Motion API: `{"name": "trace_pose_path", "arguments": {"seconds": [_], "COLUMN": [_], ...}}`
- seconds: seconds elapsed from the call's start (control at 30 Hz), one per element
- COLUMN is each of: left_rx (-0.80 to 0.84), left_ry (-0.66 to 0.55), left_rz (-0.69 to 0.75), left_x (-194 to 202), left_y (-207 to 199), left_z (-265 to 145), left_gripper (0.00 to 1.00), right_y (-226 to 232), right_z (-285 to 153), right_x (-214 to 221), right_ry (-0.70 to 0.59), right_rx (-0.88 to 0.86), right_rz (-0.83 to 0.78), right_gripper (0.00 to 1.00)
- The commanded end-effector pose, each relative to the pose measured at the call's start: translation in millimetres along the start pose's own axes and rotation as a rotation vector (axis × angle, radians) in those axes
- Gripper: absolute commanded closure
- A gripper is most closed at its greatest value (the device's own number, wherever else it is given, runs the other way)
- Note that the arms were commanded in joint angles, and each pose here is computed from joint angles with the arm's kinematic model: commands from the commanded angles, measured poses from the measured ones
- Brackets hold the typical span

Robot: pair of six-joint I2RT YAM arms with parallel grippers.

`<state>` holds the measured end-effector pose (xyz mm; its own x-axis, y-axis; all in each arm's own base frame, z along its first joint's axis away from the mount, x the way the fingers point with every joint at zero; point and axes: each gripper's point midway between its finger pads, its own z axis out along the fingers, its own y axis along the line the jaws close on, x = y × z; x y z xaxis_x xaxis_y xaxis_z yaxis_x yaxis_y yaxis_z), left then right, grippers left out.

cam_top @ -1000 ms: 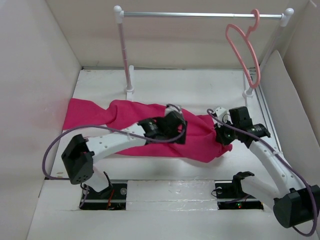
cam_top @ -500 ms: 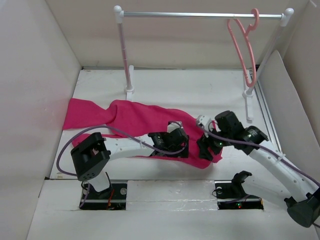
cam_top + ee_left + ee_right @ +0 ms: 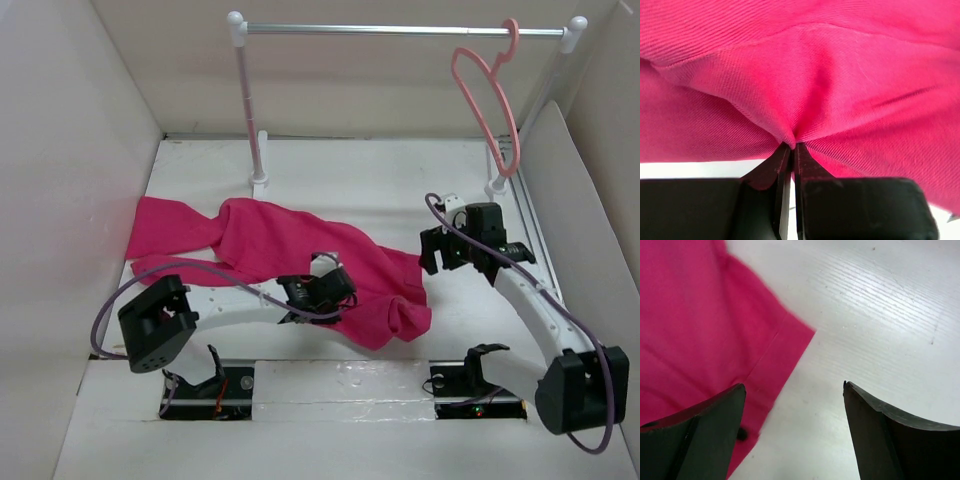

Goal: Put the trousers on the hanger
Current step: Fold the trousers

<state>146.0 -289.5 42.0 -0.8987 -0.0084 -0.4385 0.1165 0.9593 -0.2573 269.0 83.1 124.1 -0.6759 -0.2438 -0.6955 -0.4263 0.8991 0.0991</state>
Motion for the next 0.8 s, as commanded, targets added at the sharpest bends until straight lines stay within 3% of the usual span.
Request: {"name": "trace_pose_path", "arguments": {"seconds": [0.0, 0.23, 0.47, 0.53, 0.57, 0.6, 0.63, 0.67, 0.77], "left_rx": [-0.080, -0.039, -0.047, -0.035, -0.024, -0.024, -0.010, -0.002, 0.039], "left_ry": [0.063, 0.073, 0.054, 0.049, 0.041, 0.041, 0.026, 0.020, -0.029], "left_rz": [-0.001, -0.013, 0.004, 0.005, 0.008, 0.009, 0.006, 0.008, 0.022], "left_x": [26.7, 33.8, 27.5, 25.5, 21.8, 21.7, 15.8, 12.8, -10.6], "left_y": [37.5, 23.8, 23.4, 20.5, 16.2, 16.2, 10.6, 7.5, -11.8], "left_z": [-5.0, -6.4, -9.6, -11.2, -13.6, -13.6, -17.6, -20.2, -40.9], "left_gripper": [1.00, 1.00, 1.00, 1.00, 1.00, 1.00, 1.00, 1.00, 1.00], "right_y": [-8.6, 26.4, 35.9, 31.4, 31.6, 29.0, 29.3, 26.5, 0.6], "right_z": [24.5, 77.6, 77.2, 73.5, 76.2, 76.0, 76.5, 76.0, 56.9], "right_x": [-35.0, 4.4, 55.7, 56.5, 56.3, 56.1, 54.6, 43.0, 5.6], "right_ry": [-0.129, -0.092, -0.034, -0.068, -0.085, -0.087, -0.086, -0.107, -0.199], "right_rx": [-0.008, -0.159, -0.120, -0.098, -0.126, -0.119, -0.141, -0.147, -0.076], "right_rz": [0.019, 0.159, 0.231, 0.244, 0.234, 0.240, 0.221, 0.210, 0.201], "right_gripper": [0.16, 0.17, 0.28, 0.39, 0.65, 0.65, 0.77, 1.00, 1.00]}}
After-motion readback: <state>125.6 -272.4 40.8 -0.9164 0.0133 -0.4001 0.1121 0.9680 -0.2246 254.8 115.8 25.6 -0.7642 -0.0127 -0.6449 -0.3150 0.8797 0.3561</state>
